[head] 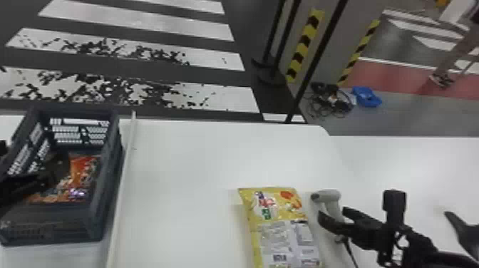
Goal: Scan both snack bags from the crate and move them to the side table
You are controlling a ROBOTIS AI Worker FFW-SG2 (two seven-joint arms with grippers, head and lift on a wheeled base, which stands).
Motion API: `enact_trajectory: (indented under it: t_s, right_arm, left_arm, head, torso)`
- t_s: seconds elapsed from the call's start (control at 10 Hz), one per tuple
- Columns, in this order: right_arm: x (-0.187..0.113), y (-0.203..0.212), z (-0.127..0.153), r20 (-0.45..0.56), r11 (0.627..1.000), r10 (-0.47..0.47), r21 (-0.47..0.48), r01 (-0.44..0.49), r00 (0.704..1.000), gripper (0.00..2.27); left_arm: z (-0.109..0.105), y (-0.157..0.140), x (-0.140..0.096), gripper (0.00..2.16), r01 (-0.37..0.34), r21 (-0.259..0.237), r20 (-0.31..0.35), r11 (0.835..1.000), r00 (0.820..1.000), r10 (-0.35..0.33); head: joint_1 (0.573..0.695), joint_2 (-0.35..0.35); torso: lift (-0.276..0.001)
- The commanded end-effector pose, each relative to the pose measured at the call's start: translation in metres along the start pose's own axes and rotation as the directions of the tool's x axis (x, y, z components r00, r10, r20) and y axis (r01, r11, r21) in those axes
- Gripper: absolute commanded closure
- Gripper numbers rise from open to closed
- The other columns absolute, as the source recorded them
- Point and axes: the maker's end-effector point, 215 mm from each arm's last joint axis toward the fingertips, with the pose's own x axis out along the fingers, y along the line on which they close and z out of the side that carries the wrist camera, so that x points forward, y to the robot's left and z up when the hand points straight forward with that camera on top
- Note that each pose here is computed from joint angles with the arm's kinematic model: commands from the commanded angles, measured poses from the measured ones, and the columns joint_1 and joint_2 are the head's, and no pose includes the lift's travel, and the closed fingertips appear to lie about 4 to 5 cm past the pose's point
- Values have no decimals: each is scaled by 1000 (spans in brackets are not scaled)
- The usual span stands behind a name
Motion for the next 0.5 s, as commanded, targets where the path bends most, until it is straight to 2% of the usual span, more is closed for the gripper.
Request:
enact_trajectory:
  t_s: [0.0,0.1,0.2,0.3,0.4]
  right_arm:
    - [4,-1,-6,-19,1000,2,-10,-2,1000,164]
    - [3,-1,-8,-33,1000,2,-28,-3,999,508]
    - [5,1,-13,-53,999,1,-44,-3,999,1615]
    - [6,-1,-12,-48,999,-14,-44,12,999,2078]
    - [6,-7,-4,-23,997,-42,-60,41,999,2240]
  left_arm:
    - [-1,-2,0,33,7,1,-2,1000,1000,-7]
    - [-2,-3,0,33,9,2,-4,1000,1000,-9]
    - [-1,-2,0,33,9,1,-3,1000,1000,-9]
    - [-2,-3,-1,33,9,1,-4,1000,1000,-9]
    - [-2,-4,-1,33,11,1,-5,1000,1000,-11]
  head:
    - [695,-277]
    - [695,-276]
    - [695,-278]
    - [695,-280]
    - [695,-281]
  torso:
    - [-95]
    - [-95]
    - [-95]
    - [-95]
    - [-95]
